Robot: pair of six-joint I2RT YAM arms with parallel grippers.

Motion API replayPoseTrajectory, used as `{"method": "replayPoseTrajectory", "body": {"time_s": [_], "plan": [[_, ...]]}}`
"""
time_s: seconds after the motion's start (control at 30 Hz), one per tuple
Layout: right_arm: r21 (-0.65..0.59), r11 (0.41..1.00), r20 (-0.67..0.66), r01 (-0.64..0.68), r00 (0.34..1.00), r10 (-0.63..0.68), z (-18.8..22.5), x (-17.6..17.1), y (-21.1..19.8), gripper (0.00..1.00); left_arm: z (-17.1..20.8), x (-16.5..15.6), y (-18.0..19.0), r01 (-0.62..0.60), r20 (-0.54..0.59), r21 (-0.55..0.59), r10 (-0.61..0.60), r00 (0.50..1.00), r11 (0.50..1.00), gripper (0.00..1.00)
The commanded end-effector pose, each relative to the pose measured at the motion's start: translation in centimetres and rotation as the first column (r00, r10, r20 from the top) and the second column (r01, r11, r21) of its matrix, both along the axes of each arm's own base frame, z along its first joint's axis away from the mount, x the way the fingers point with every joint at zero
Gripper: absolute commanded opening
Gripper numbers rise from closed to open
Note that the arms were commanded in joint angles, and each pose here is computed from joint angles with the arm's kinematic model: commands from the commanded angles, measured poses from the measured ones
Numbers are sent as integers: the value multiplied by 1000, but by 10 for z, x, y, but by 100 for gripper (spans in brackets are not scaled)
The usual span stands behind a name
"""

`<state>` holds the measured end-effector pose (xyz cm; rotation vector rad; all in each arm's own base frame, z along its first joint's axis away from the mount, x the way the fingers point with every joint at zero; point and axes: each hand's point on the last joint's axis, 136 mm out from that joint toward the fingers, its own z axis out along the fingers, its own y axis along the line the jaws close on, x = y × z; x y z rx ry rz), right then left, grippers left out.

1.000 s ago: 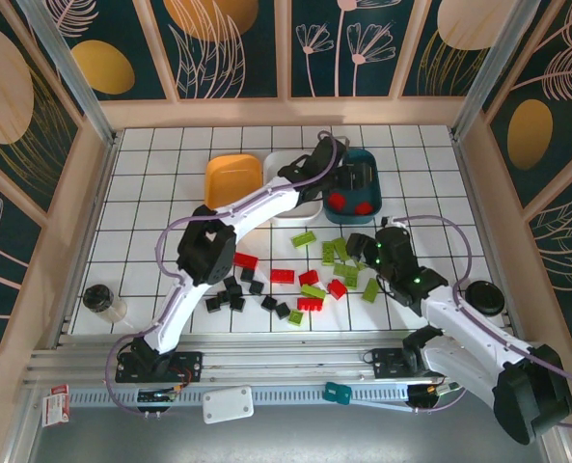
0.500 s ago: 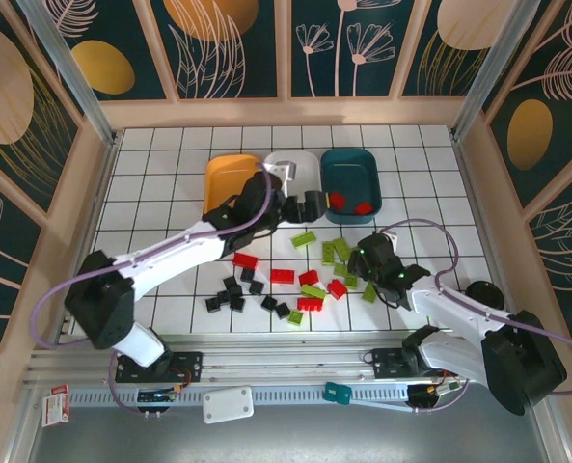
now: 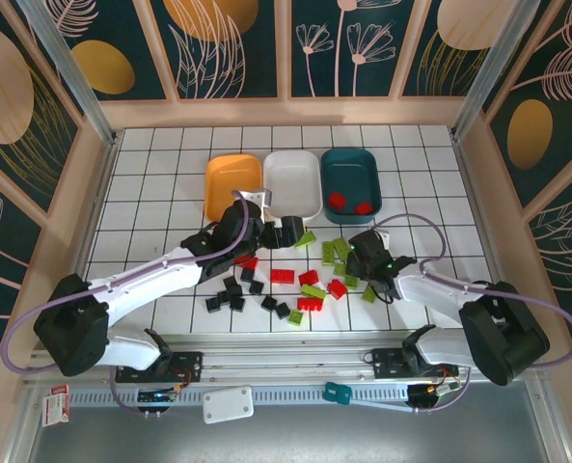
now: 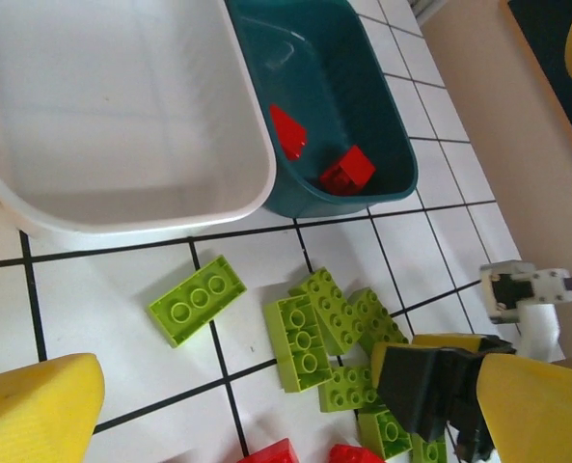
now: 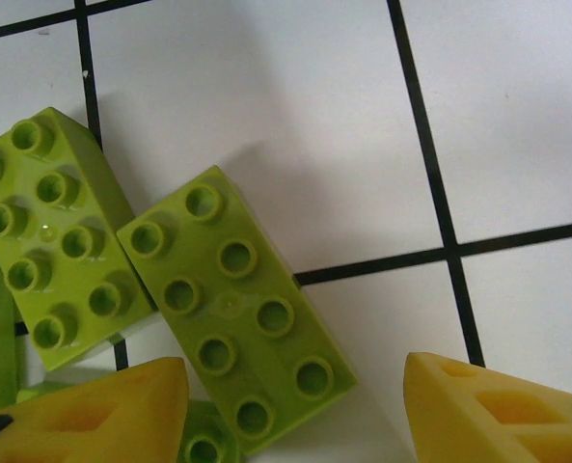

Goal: Sort the legos into containers by color
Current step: Pick up the lego from the middle-right of the table, then place the lego in the container.

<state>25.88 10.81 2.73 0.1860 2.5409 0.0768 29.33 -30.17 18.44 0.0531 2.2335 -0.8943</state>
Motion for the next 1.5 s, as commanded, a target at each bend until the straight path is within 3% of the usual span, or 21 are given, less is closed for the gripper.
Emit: {"method": "replayPoseTrajectory", "body": {"time_s": [0.0,0.23,0.4,0.53,0.7,0.87,1.0,1.3,1.47], "plan": [[-22,1000,43,10,999,-9,10,21,1,61,3,-3,9,-29,6,-5,29,1000,1000,99],[-12,1000,-16,1,1000,-1,-5,30,1,56,-4,-10,23,-52,-2,17,52,999,999,99],[12,1000,-44,-1,999,2,-12,30,0,42,-1,-13,35,-82,12,33,82,997,996,99],[40,999,22,-12,1000,11,12,33,2,29,3,-16,49,-121,33,55,119,992,991,99],[127,987,191,-95,979,69,82,38,24,20,4,-21,78,-208,66,77,203,977,975,99],[220,919,361,-327,903,235,157,49,101,20,-4,-27,108,-309,76,94,303,950,946,99],[214,874,398,-437,856,330,175,76,159,21,-8,-32,116,-334,66,95,329,942,938,99],[125,916,311,-381,892,328,123,171,208,23,-23,-44,125,-339,14,105,339,941,935,99],[116,936,265,-332,919,293,98,200,210,37,-30,-47,124,-326,-5,108,328,945,939,99]]}}
